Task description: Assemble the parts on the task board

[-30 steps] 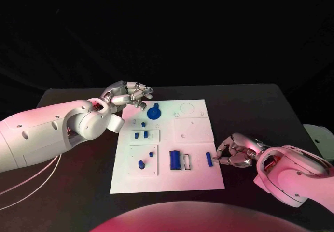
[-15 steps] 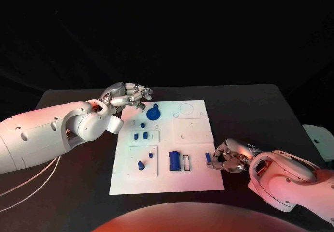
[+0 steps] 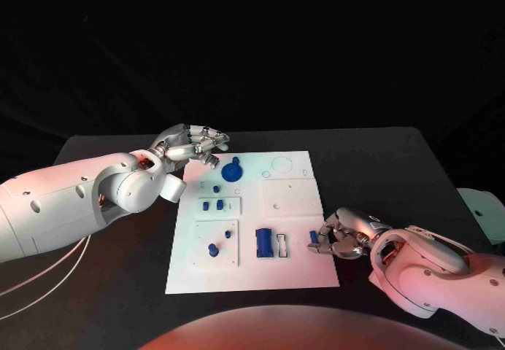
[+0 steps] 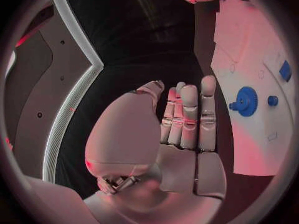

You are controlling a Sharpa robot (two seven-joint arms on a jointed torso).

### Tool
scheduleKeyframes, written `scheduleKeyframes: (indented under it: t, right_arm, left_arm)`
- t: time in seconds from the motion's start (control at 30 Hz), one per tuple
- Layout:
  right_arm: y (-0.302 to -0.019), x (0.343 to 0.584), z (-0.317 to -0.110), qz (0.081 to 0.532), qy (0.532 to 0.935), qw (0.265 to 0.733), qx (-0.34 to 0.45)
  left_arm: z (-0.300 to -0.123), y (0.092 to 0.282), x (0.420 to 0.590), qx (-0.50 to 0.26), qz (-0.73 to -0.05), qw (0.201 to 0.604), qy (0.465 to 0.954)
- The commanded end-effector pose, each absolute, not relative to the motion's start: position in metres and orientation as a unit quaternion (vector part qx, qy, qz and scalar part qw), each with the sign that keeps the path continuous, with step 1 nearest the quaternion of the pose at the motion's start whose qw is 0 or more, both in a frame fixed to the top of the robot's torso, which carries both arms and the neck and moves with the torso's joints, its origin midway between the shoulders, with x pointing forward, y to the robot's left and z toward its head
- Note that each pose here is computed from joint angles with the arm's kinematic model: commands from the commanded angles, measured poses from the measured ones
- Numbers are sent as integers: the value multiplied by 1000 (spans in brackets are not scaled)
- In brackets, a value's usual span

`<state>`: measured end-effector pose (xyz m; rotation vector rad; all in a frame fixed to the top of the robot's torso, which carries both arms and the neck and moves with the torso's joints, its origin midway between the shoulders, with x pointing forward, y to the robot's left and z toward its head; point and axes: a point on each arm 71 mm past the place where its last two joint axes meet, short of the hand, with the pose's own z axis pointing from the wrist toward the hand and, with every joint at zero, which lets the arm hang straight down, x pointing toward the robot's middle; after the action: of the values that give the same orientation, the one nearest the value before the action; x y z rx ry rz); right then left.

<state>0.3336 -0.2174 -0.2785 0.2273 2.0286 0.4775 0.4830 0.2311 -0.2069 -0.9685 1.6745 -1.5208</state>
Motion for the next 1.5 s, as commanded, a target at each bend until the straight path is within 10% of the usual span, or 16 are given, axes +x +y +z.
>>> scheduleKeyframes:
  t: [0.03,1.13,1.5]
  right_arm:
    - [-215,335,-279,182,834,517,58]
    - [-201,334,-282,164,839,518,21]
    - [-195,334,-269,241,817,510,121]
  left_arm:
    - [-206,229,482,-368,-588,328,641]
    - [-206,230,482,-370,-588,324,642]
    - [-206,229,482,-373,-589,323,641]
